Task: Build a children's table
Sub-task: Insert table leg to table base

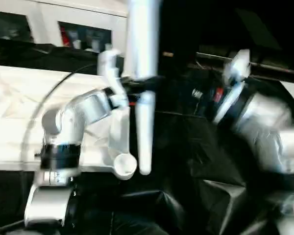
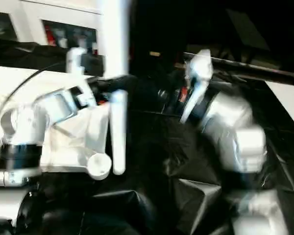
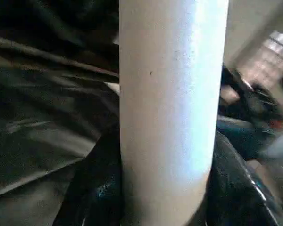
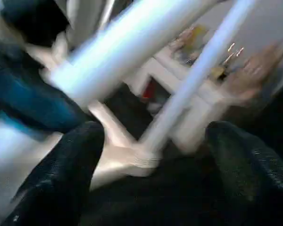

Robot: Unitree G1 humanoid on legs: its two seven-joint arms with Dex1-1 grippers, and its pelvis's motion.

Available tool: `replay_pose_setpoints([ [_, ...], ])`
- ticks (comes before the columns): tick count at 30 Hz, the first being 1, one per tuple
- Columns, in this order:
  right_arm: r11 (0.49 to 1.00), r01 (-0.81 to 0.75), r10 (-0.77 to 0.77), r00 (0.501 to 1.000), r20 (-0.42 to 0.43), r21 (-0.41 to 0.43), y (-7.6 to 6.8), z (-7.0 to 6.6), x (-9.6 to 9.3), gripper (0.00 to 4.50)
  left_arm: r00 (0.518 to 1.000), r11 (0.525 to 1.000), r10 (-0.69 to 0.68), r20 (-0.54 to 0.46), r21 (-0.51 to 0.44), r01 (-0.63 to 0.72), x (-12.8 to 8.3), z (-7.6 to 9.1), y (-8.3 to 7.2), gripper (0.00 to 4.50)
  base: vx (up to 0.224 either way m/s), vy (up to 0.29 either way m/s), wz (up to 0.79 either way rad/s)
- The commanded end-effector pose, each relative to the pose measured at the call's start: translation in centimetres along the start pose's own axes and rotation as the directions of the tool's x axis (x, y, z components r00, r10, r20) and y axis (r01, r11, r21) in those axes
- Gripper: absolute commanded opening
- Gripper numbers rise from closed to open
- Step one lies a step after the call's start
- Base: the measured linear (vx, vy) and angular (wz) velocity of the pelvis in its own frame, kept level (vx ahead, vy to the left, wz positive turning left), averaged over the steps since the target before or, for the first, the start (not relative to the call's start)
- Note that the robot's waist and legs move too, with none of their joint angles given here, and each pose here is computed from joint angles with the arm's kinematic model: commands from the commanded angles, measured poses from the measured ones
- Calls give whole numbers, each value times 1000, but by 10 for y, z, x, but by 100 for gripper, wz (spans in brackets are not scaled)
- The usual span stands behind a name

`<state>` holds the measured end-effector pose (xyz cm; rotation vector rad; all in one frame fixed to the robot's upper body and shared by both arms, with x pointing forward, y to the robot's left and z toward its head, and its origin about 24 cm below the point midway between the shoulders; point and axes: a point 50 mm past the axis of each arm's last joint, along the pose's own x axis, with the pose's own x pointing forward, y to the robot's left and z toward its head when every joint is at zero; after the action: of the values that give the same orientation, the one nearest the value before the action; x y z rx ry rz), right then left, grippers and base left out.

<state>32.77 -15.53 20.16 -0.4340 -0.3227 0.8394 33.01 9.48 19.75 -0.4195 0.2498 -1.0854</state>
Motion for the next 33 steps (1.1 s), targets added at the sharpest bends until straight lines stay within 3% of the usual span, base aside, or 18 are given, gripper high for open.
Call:
replay_pose_setpoints([
  [1, 986, -2, 4, 1000, 13, -165, -4, 4, 2, 421, 993, 996, -85, -83, -5, 85, 6, -5, -10, 179, 0, 0, 0],
  [3, 937, -5, 7, 1000, 6, -349, -8, 7, 4, 430, 987, 994, -113, -117, -21, 111, 4, -8, -12, 179, 0, 0, 0],
  [6, 881, -16, 24, 1000, 11, -473, -11, 7, 6, 450, 984, 991, -127, -121, -50, 122, 2, -7, -12, 179, 0, 0, 0],
  [7, 808, 22, 1, 999, 40, -589, -14, 11, 6, 450, 985, 991, -129, -117, -62, 122, 1, -7, -11, 179, 0, 0, 0],
  [8, 770, 39, 0, 998, 61, -637, -14, 13, 6, 450, 985, 990, -131, -113, -71, 123, 1, -7, -11, 179, 0, 0, 0],
  [9, 697, 81, -3, 994, 109, -713, -16, 17, 6, 450, 985, 988, -137, -107, -86, 128, 1, -7, -10, 179, 0, 0, 0],
  [11, 653, 104, 13, 989, 148, -751, -15, 18, 6, 450, 984, 984, -148, -98, -112, 137, 2, -8, -11, 179, 0, 0, 0],
  [14, 627, 112, 33, 985, 171, -771, -12, 15, 6, 450, 982, 980, -158, -100, -137, 144, 4, -13, -10, 179, 0, 0, 0],
  [20, 580, 79, 88, 983, 159, -811, -6, 1, 13, 450, 974, 972, -182, -133, -176, 158, 5, -21, -12, 179, 0, 0, 0],
  [24, 522, 67, 120, 981, 151, -850, -2, -7, 17, 450, 965, 959, -214, -151, -219, 179, 7, -26, -16, 178, 0, 0, 0],
  [33, 520, 35, 173, 974, 145, -853, 11, -23, 20, 450, 940, 925, -262, -219, -333, 181, 6, -48, -20, 178, 0, 0, 0],
])
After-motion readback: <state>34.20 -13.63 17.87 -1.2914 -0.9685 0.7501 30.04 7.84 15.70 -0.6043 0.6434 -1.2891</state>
